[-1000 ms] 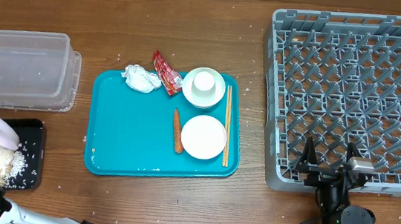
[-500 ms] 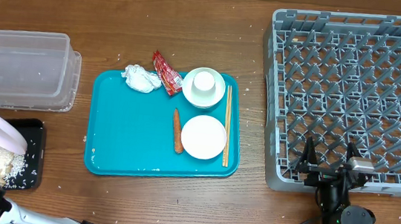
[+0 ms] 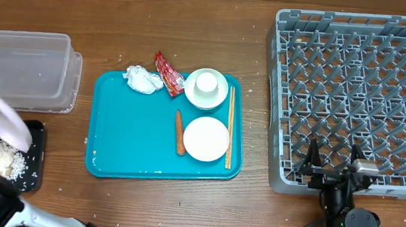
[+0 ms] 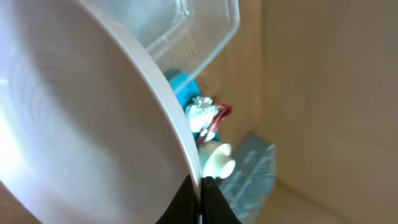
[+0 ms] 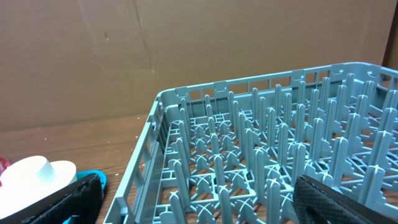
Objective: Sort waste into correct bins and load items into the dishwasher
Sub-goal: 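Return the emptied white plate to the teal tray with the left gripper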
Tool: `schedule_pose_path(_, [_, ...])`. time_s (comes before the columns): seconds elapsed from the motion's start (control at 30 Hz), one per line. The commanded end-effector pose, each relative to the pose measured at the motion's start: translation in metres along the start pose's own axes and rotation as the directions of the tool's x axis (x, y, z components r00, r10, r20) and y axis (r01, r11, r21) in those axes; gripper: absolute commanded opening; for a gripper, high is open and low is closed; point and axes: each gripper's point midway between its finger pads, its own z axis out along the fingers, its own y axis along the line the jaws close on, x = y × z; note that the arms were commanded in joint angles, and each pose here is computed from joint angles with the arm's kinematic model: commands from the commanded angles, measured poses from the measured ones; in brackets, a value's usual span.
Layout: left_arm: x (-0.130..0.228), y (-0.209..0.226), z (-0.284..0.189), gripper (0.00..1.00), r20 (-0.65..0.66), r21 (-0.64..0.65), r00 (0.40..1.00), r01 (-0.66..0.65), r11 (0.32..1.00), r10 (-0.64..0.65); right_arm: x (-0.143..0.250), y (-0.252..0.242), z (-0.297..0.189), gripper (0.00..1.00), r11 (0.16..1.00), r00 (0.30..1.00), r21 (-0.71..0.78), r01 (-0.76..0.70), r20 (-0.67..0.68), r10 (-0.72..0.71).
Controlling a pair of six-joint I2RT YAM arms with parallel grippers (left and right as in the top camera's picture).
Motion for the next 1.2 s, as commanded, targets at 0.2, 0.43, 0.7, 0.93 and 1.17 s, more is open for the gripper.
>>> schedule_pose_path(0.2, [0.096, -0.082, 0.014, 0.04, -0.02, -0.337, 0.911, -0.394, 0.855, 0.412, 0.002, -0.001, 0.0, 1.0, 1.0, 1.0, 0.001, 0.003, 0.003, -0.003])
schedule_pose_path(0.43, [0.173, -0.089, 0.073, 0.04, -0.274, -0.471, 0.78, -0.619, 0.628, 0.563, 0.002, -0.001, 0.0, 1.0, 1.0, 1.0, 0.001, 0.003, 0.003, -0.003])
schedule_pose_path(0.7, [0.24, -0.056, 0.155, 0.06, -0.487, -0.519, 0.659, -0.746, 0.418, 0.573, 0.002, -0.001, 0.0, 1.0, 1.0, 1.0, 0.001, 0.003, 0.003, -0.003])
schedule_pose_path(0.93, [0.267, -0.008, 0.213, 0.04, -0.617, -0.532, 0.621, -0.782, 0.325, 0.484, 0.002, -0.001, 0.0, 1.0, 1.0, 1.0, 0.001, 0.003, 0.003, -0.003])
schedule_pose_path(1.17, [0.271, 0.01, 0.245, 0.04, -0.654, -0.529, 0.603, -0.796, 0.295, 0.456, 0.002, -0.001, 0.0, 1.0, 1.0, 1.0, 0.001, 0.003, 0.003, -0.003])
